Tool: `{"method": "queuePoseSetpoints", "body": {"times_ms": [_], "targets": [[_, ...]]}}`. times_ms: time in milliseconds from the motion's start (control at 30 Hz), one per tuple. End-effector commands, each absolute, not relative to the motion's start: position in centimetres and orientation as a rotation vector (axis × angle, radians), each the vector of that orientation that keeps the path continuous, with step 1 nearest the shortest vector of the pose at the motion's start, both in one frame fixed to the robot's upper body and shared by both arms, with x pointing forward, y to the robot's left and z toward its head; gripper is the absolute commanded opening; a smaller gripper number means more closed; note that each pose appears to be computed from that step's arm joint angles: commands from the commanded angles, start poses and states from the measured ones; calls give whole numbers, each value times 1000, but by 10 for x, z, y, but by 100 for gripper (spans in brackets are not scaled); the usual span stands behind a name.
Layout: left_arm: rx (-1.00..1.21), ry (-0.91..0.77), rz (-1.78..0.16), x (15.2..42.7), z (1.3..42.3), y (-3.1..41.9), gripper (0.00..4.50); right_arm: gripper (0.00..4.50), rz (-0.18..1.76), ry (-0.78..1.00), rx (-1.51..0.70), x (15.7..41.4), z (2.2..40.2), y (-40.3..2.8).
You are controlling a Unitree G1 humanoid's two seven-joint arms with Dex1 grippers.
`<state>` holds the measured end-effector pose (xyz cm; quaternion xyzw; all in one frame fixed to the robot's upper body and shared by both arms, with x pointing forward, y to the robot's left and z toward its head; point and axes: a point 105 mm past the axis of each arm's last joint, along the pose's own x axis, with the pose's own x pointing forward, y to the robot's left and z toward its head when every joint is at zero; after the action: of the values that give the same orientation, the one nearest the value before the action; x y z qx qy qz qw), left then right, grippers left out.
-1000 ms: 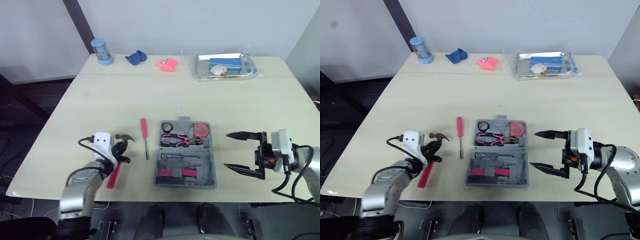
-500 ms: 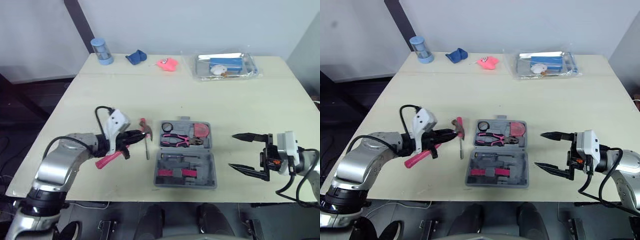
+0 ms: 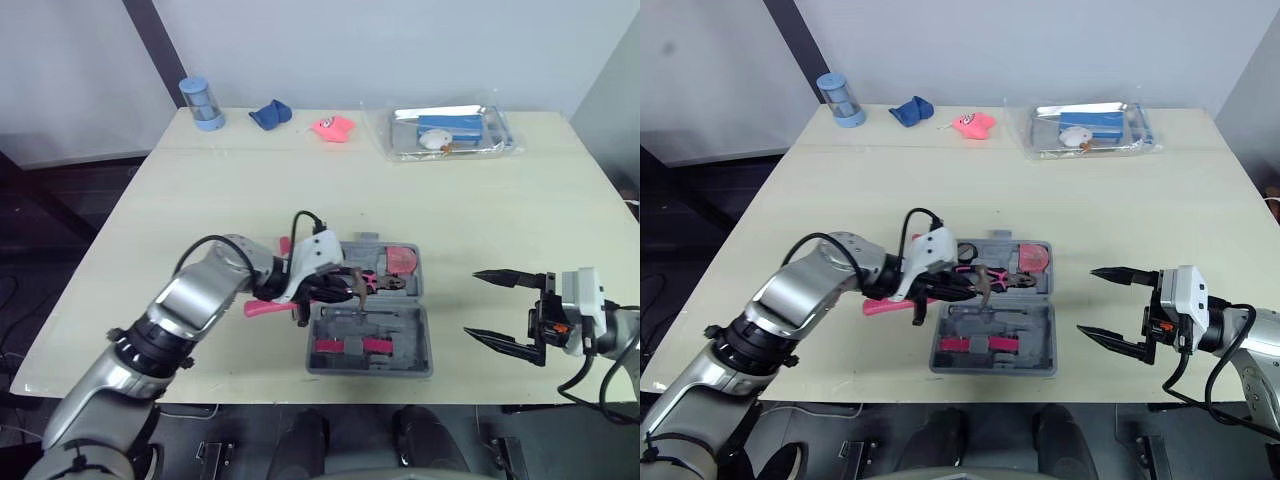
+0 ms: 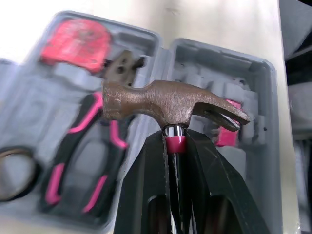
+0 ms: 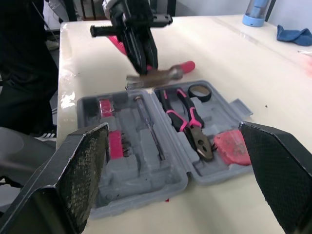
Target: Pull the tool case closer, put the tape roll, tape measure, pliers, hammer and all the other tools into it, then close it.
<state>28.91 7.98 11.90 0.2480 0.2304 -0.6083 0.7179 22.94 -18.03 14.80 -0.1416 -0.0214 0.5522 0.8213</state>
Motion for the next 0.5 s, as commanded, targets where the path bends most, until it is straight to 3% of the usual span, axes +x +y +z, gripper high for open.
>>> {"method": "queuePoseSetpoints", "body": {"times_ms": [33, 500], "targets": [[591, 487, -1381, 291, 120, 64, 5, 450, 1156, -98, -350, 225, 160, -182], [651, 547, -1464, 288, 109, 17, 5, 450, 1121, -82, -343, 220, 155, -187]]}}
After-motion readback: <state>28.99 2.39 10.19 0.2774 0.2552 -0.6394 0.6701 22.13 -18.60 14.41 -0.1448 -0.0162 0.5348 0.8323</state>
